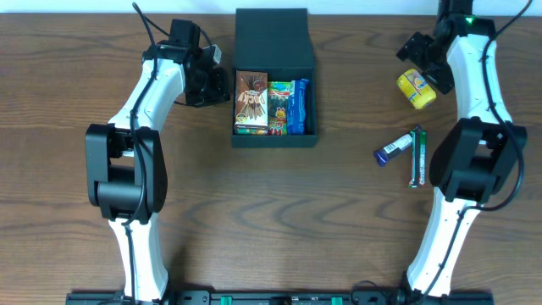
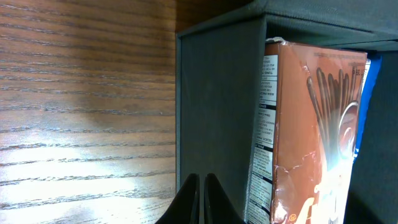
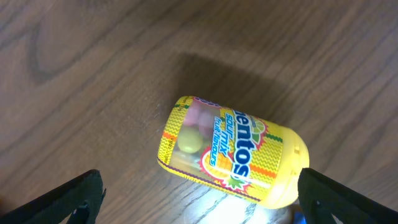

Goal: Pack container
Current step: 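Withdraw the right gripper and reach toward the yellow can, then rotate the right gripper and grasp the yellow Mentos bottle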

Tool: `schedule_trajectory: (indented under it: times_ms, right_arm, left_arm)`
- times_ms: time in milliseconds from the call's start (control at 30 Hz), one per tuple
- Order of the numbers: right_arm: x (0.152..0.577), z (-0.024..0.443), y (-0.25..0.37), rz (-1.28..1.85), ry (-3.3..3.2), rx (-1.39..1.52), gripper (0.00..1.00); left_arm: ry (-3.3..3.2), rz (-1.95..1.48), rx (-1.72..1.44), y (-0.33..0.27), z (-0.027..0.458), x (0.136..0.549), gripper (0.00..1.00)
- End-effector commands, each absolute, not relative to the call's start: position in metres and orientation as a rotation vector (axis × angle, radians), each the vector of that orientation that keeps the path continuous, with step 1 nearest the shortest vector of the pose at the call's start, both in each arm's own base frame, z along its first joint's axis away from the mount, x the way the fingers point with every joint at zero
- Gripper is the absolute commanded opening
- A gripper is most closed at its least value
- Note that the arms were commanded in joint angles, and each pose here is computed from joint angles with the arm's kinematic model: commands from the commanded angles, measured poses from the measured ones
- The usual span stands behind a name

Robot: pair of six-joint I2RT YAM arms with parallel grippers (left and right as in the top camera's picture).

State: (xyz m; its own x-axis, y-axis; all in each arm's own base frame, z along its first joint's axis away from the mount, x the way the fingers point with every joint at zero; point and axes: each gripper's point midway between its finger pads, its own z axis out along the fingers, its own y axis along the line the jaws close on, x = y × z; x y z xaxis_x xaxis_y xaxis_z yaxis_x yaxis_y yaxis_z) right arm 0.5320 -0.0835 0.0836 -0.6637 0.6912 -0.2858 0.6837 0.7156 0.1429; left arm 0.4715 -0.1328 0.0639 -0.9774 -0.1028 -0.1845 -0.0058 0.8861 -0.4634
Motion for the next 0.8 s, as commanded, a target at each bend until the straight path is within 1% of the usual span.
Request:
schedule_trajectory:
  times_ms: [0,300,767]
  right_arm:
    - [0.530,0.078,-0.086,0.017,2.572,1.177,0.99]
    - [0.520,0.047,-0.078,0.049,2.659,1.230,0.99]
    - [0.511,0.045,-0.094,0.048,2.670,1.267,0.99]
  left_arm:
    - [2.870,-0.700,-0.102,-0.131,0.056,0.470,0.06]
    - [2.871,-0.700,-0.102,-0.131,0.056,0.470,0.06]
    - [2.870,-0.699,-0.101,-0.131,0.056,0.470,0.06]
